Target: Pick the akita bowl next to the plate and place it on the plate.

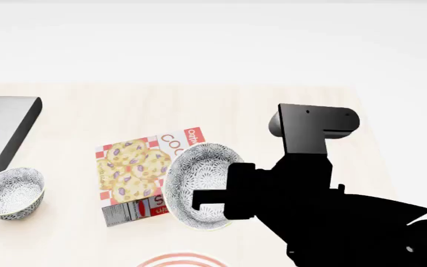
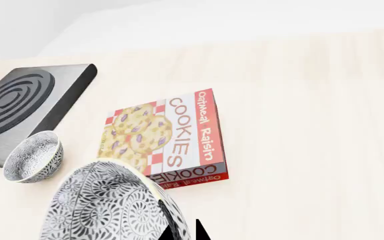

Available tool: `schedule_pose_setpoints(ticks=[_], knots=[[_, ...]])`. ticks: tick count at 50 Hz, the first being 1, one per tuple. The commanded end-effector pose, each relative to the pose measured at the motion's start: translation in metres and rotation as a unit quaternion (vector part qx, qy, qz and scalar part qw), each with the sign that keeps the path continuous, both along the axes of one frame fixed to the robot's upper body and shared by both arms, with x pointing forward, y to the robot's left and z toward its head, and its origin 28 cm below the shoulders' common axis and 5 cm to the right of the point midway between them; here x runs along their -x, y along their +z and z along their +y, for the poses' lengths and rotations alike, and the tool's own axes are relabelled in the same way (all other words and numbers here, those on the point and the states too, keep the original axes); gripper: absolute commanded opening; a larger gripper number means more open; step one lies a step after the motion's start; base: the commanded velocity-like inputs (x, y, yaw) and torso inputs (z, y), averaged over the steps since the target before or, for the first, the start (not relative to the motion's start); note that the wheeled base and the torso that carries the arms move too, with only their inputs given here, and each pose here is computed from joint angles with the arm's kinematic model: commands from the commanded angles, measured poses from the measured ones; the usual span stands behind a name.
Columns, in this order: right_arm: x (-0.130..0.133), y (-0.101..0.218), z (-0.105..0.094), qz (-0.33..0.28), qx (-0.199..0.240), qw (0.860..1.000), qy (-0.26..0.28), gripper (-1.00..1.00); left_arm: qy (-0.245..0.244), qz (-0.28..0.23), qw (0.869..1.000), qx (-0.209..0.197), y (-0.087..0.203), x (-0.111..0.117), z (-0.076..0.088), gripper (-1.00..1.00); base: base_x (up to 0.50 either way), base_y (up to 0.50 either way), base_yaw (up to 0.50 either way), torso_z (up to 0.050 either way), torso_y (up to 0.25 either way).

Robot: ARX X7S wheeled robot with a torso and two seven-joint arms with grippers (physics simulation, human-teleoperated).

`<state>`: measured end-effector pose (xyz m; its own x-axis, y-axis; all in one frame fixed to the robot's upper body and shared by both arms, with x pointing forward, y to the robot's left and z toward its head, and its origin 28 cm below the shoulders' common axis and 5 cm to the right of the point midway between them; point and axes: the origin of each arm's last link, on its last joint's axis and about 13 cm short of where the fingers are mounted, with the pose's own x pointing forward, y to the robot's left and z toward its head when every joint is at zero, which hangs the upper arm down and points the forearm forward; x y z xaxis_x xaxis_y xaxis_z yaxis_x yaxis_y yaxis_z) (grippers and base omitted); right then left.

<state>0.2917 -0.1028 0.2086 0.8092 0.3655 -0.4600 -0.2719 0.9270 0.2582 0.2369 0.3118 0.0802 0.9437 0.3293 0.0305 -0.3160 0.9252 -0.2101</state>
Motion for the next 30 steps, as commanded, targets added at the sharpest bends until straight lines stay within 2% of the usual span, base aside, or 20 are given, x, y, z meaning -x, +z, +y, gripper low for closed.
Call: schedule_pose_setpoints(ticks=[1,30], knots=[[0.008,-0.004,0.000,0.024,-0.053,0.998,0.035,-1.00,0.001,0.000,1.000,0.000,0.000,0.000,0.000,1.00,0.00,0.00,0.00,0.000,0.000],[0.025,-0.042,0.005,0.088,-0.077,0.991,0.068,-1.00,0.000,0.001,1.000,0.001,0.002,0.000,0.000,1.00,0.00,0.00,0.00,0.000,0.000]])
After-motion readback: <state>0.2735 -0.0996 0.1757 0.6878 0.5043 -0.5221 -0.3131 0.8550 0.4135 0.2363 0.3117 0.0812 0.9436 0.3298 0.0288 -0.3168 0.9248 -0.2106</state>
